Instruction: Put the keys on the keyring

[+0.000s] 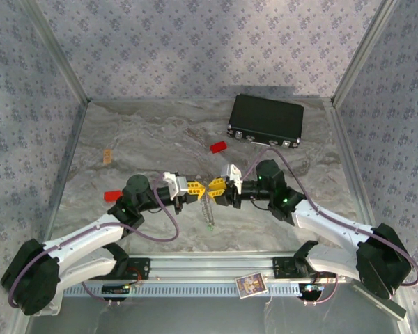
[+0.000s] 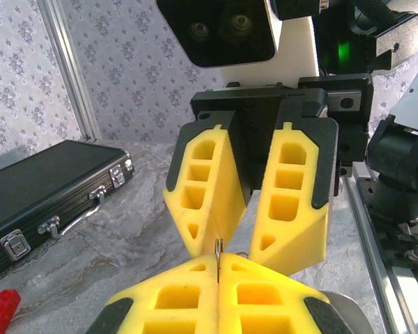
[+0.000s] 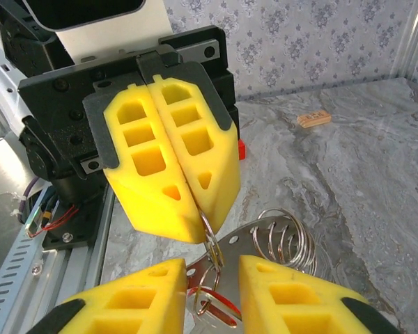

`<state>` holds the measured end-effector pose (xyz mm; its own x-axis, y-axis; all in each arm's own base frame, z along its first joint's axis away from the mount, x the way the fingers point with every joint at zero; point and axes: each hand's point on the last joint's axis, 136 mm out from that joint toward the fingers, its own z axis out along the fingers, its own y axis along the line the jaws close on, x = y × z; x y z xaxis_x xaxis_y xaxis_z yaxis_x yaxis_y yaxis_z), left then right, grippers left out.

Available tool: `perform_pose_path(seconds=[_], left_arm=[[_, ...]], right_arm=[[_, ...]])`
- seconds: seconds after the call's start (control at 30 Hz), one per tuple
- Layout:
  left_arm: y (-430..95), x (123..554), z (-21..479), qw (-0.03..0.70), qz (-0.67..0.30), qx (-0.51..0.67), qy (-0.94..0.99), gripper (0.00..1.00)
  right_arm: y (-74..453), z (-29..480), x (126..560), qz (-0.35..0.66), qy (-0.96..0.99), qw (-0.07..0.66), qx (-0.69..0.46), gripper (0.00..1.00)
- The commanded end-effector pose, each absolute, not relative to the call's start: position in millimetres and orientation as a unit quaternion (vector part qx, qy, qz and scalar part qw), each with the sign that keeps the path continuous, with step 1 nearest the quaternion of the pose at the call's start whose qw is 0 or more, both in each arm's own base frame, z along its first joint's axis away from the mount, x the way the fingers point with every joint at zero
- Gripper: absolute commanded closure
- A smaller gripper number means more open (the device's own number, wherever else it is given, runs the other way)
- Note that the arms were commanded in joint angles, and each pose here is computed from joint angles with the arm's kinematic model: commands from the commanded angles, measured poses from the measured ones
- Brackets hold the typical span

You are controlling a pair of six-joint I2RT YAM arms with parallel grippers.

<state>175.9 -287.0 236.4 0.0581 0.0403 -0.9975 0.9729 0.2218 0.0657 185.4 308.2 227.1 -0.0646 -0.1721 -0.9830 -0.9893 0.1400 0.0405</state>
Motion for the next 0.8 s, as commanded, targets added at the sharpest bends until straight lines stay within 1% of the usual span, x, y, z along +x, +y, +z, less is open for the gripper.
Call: perform_pose_path(seconds=[0.0, 0.17, 0.3, 0.43, 0.47, 0.53, 0.6, 0.67, 0.77], left_arm=[[-289.5, 167.4, 252.9, 0.576, -0.431, 0.473, 0.509, 1.0], [-290.7, 166.4, 253.5, 0.575, -0.433, 0.475, 0.507, 1.0], [-290.9, 166.9, 254.1, 0.577, -0.432, 0.475, 0.505, 1.0], [-290.3, 172.2, 253.8, 0.58, -0.423, 0.468, 0.515, 1.0], [-290.0, 175.0, 252.0, 0.579, -0.418, 0.465, 0.523, 0.96], [-290.2, 178.8, 246.0, 0.566, -0.406, 0.468, 0.543, 0.78], [-289.8, 181.2, 238.1, 0.55, -0.393, 0.475, 0.564, 0.69], [-288.7, 182.0, 229.7, 0.536, -0.379, 0.483, 0.579, 0.66], [-288.1, 180.8, 223.0, 0.523, -0.37, 0.492, 0.59, 0.65]], right_arm=[[313.8, 251.9, 185.6, 0.44, 0.564, 0.494, -0.494, 0.79], [316.3, 253.7, 183.6, 0.447, 0.558, 0.492, -0.497, 0.88], [317.8, 251.8, 181.7, 0.45, 0.557, 0.484, -0.504, 1.0], [317.6, 251.6, 179.4, 0.446, 0.557, 0.475, -0.515, 1.0], [317.0, 251.3, 178.1, 0.443, 0.558, 0.472, -0.519, 1.0], [314.5, 251.5, 178.0, 0.427, 0.562, 0.472, -0.528, 1.0], [310.8, 250.1, 179.2, 0.404, 0.568, 0.474, -0.538, 1.0], [307.5, 247.2, 180.2, 0.38, 0.575, 0.471, -0.551, 1.0], [303.6, 245.1, 181.1, 0.353, 0.583, 0.462, -0.567, 1.0]])
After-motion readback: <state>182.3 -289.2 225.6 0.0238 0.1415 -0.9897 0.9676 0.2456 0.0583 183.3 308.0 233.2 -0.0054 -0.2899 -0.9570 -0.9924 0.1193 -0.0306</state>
